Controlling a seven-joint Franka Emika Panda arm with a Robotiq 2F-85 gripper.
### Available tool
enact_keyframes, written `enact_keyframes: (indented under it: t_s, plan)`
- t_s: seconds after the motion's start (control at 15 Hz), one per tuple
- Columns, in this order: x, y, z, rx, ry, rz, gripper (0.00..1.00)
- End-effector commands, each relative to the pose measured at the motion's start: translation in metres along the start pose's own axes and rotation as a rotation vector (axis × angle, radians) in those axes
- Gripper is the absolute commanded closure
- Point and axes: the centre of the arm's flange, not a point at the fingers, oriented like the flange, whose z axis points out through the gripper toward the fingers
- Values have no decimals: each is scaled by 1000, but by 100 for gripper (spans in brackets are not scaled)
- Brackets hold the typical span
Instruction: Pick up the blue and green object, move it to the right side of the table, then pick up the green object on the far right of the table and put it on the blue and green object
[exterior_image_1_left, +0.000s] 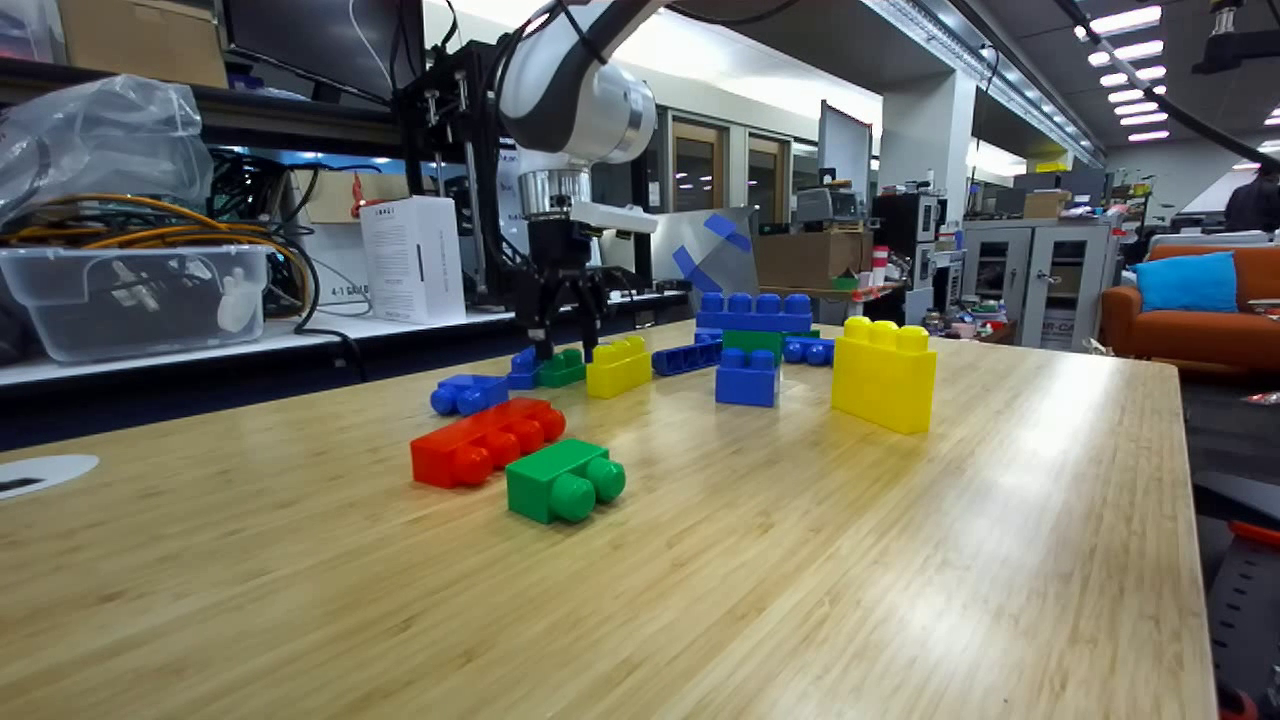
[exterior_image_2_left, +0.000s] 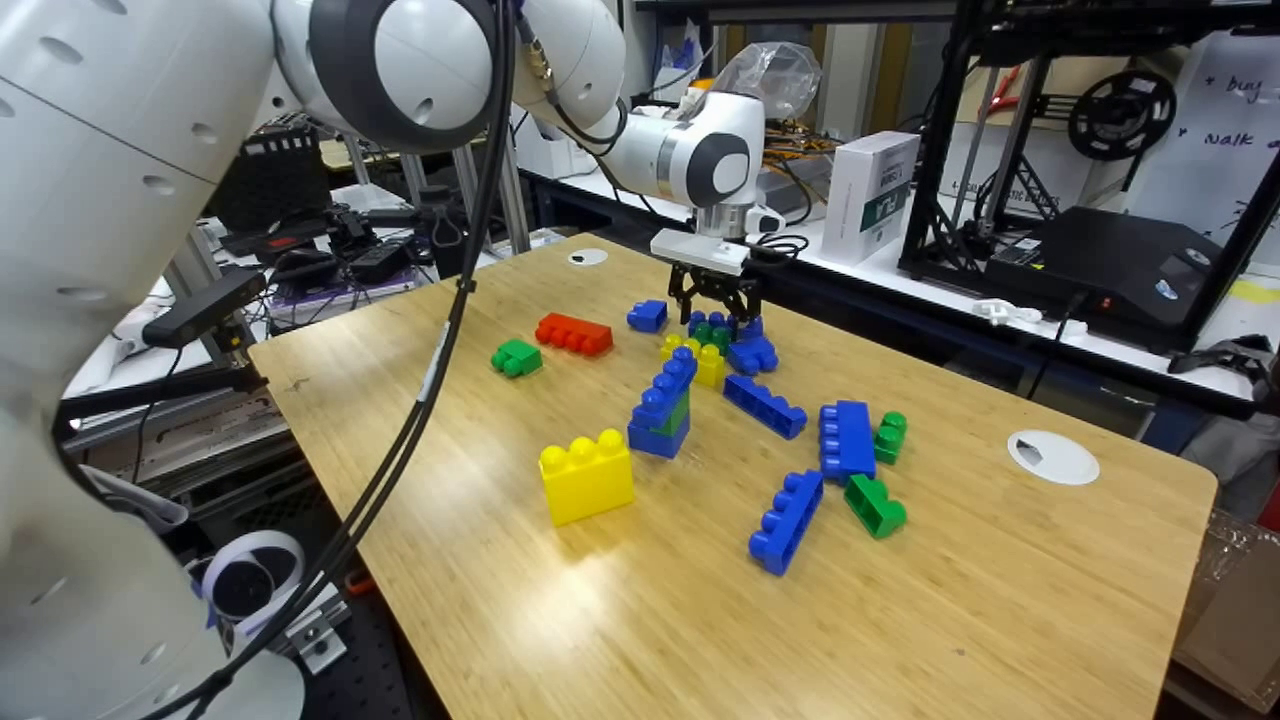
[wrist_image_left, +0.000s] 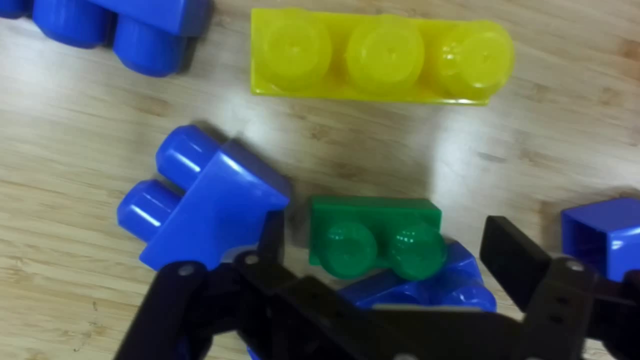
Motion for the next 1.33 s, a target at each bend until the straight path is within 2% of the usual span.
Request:
enact_keyframes:
  t_s: [0.0,1.27]
  plan:
    - [-8,-1,5,0,8,12,0]
    - [-13,-6,25,-16,21,0,0]
